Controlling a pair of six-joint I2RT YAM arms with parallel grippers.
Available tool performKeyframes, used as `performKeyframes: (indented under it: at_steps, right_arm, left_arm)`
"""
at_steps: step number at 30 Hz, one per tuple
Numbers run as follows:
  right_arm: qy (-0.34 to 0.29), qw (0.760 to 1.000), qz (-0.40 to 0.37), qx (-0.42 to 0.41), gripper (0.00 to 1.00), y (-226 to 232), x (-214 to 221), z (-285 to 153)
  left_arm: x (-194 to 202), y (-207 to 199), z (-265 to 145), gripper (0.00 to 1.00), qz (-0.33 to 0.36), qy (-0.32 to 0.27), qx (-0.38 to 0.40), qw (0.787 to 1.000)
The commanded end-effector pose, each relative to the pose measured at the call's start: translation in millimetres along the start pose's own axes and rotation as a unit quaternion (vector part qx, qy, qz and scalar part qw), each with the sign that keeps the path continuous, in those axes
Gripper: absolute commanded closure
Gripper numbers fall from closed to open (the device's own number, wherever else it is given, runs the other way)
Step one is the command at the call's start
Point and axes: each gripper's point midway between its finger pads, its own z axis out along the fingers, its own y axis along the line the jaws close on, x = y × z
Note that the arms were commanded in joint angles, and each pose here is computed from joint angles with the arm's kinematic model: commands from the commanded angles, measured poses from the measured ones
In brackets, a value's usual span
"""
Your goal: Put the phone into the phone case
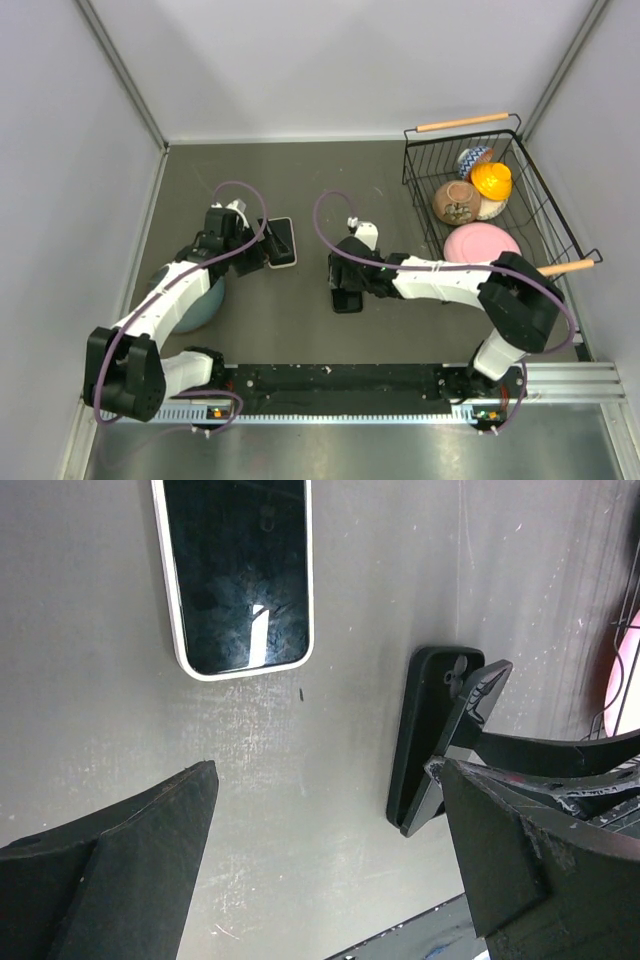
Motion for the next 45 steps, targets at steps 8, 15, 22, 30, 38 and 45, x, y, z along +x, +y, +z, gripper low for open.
performKeyframes:
  at_steps: [8, 15, 22, 30, 38, 45]
  right_arm:
    - [-0.029, 0.999, -0.006, 0.016, 0.48, 5, -3, 0]
    - [-0.042, 0.999, -0.008, 0.029, 0.26, 1, -10, -6]
    - [-0.045, 0.998, -0.028, 0.023, 0.20, 4, -14, -8]
    - [-0.037, 0.996, -0.076, 0.013, 0.13, 6, -14, -7]
    - [0.015, 0.995, -0.097, -0.035, 0.11, 13, 0, 1]
    - [0.040, 0.995, -0.077, -0.051, 0.17, 2, 11, 8]
  left_arm:
    - [-1, -2, 1, 0.02, 0.002, -0.007, 0.015, 1.000]
    - [1, -9, -1, 0.02, 0.001, -0.005, 0.034, 0.999]
    - [1, -11, -2, 0.02, 0.001, -0.007, 0.040, 0.999]
    - [1, -12, -1, 0.02, 0.002, -0.004, 0.043, 0.999]
    - [-2, -20, -1, 0.02, 0.001, -0.005, 0.062, 0.998]
    - [6, -19, 2, 0.04, -0.002, 0.002, 0.077, 0.997]
